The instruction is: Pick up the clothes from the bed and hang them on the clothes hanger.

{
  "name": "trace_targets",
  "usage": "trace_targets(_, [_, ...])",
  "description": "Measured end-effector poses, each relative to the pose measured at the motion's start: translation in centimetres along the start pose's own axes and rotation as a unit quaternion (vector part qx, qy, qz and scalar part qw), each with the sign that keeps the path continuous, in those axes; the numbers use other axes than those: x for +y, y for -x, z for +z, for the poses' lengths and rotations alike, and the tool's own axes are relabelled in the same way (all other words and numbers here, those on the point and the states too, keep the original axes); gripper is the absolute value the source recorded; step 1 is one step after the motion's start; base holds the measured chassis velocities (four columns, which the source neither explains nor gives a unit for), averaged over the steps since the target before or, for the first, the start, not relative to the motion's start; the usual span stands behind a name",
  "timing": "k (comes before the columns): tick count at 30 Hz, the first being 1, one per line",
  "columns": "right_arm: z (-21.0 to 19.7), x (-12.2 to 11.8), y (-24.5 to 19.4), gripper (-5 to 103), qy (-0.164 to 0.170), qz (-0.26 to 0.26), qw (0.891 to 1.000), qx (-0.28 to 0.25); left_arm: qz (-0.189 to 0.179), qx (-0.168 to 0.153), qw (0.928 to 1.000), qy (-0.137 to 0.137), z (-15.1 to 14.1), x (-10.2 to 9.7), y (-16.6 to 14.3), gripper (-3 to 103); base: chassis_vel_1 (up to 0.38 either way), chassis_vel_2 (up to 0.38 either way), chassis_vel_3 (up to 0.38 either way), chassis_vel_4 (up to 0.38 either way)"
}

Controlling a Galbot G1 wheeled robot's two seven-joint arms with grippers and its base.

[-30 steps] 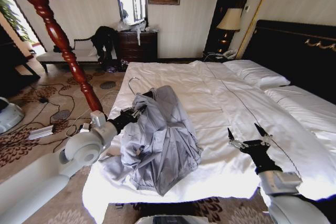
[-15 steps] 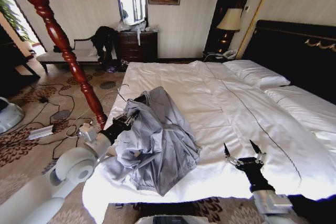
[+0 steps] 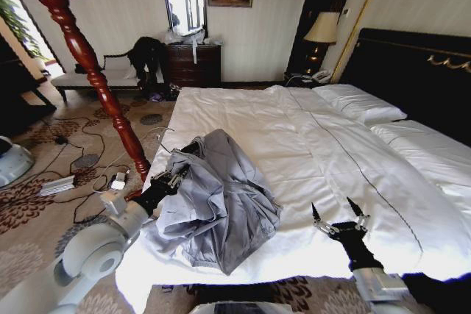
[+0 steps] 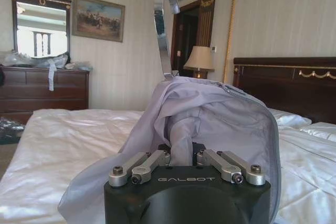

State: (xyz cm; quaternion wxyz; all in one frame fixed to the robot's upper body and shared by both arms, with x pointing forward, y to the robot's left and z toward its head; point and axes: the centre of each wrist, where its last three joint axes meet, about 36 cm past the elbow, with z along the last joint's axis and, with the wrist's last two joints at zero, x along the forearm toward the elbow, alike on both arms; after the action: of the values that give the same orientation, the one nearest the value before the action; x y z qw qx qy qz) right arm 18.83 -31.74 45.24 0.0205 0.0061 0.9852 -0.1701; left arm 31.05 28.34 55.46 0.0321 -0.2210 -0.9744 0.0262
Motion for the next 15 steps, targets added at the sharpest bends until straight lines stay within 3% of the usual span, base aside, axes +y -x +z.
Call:
trace_targets(8, [0.0, 0.0, 0.0, 100, 0.000, 0.000, 1.000, 0.001, -0.002, 0.004, 0.9999, 0.013, -0.8, 0.0, 0.0, 16, 0.000, 0.000, 0.000, 0.000])
trace_targets(15, [0.0, 0.0, 0.0, 100, 0.000, 0.000, 1.000, 0.001, -0.015, -0.007, 0.9999, -0.002, -3.7, 0.0, 0.4, 16, 0.000, 0.000, 0.000, 0.000])
